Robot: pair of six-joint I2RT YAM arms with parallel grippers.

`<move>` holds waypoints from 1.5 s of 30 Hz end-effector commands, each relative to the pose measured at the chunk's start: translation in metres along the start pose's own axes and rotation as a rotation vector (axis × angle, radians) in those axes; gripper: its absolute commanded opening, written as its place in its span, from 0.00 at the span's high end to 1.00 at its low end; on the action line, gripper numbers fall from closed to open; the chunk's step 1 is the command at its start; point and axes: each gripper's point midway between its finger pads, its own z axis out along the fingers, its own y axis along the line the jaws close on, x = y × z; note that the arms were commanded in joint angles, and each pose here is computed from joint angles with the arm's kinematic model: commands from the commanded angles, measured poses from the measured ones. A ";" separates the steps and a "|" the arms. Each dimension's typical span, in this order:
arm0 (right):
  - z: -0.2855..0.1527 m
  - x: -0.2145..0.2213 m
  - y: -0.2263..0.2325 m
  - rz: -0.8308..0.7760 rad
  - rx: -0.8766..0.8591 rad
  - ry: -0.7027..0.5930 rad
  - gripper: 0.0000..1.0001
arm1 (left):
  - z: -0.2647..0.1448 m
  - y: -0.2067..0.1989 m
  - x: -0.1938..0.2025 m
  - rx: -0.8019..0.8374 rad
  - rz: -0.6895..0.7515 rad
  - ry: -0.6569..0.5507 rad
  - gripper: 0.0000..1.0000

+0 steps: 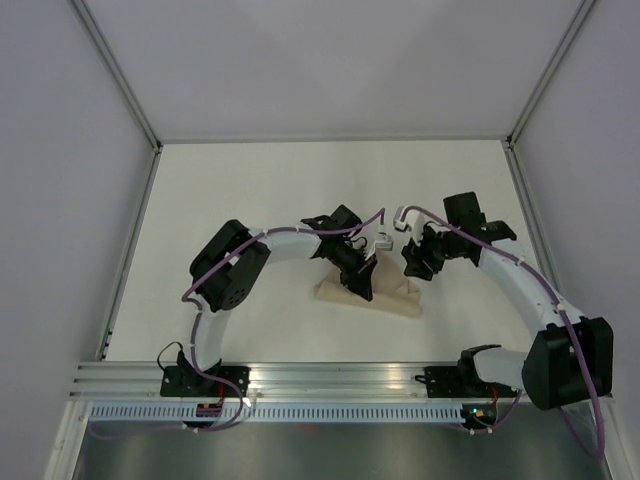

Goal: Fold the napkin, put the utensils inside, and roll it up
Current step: Roll the napkin at the center of the board.

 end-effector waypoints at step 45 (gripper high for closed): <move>0.103 0.078 0.090 -0.713 0.210 0.245 0.65 | -0.001 0.023 0.028 0.183 -0.634 0.099 0.84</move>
